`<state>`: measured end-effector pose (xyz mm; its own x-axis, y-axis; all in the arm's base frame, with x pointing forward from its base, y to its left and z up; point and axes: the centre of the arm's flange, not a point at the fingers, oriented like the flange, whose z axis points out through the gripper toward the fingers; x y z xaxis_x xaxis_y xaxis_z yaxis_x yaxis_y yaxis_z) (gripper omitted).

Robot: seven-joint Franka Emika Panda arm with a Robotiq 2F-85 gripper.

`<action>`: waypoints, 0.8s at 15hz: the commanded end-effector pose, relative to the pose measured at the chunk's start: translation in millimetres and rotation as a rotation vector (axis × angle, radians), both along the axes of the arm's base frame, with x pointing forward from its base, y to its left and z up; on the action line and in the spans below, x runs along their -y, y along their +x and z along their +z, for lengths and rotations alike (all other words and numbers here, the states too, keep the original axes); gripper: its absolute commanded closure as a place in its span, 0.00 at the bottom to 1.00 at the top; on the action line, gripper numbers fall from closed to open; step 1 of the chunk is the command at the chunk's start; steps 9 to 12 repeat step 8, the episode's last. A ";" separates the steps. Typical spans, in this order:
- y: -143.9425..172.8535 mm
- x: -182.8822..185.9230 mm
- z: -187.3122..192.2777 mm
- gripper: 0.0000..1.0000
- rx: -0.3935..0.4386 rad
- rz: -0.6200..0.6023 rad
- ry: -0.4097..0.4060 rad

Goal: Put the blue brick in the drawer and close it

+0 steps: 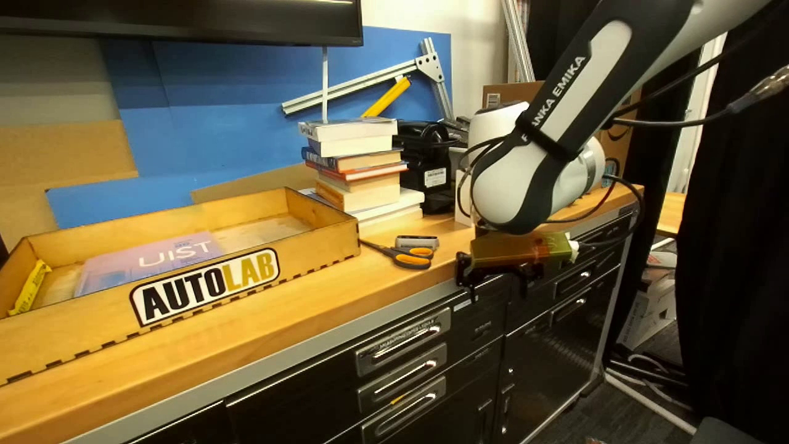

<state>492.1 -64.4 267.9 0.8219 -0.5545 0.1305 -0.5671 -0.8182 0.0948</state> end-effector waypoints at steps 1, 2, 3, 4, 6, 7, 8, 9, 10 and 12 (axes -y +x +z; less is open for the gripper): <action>-49.9 5.9 73.1 0.00 0.074 0.136 0.090; -56.6 4.9 88.5 0.00 0.100 0.174 0.102; -62.9 1.5 105.6 0.00 0.106 0.226 0.115; -69.7 -1.7 122.0 0.00 0.127 0.274 0.131; -44.8 -1.1 93.3 0.00 0.105 0.228 0.122; -51.8 -3.2 109.2 0.00 0.118 0.252 0.146; -58.2 -4.7 120.6 0.00 0.129 0.267 0.156; -58.2 -4.7 120.6 0.00 0.129 0.267 0.156; -58.2 -4.7 120.6 0.00 0.129 0.267 0.156; -58.2 -4.7 120.6 0.00 0.129 0.267 0.156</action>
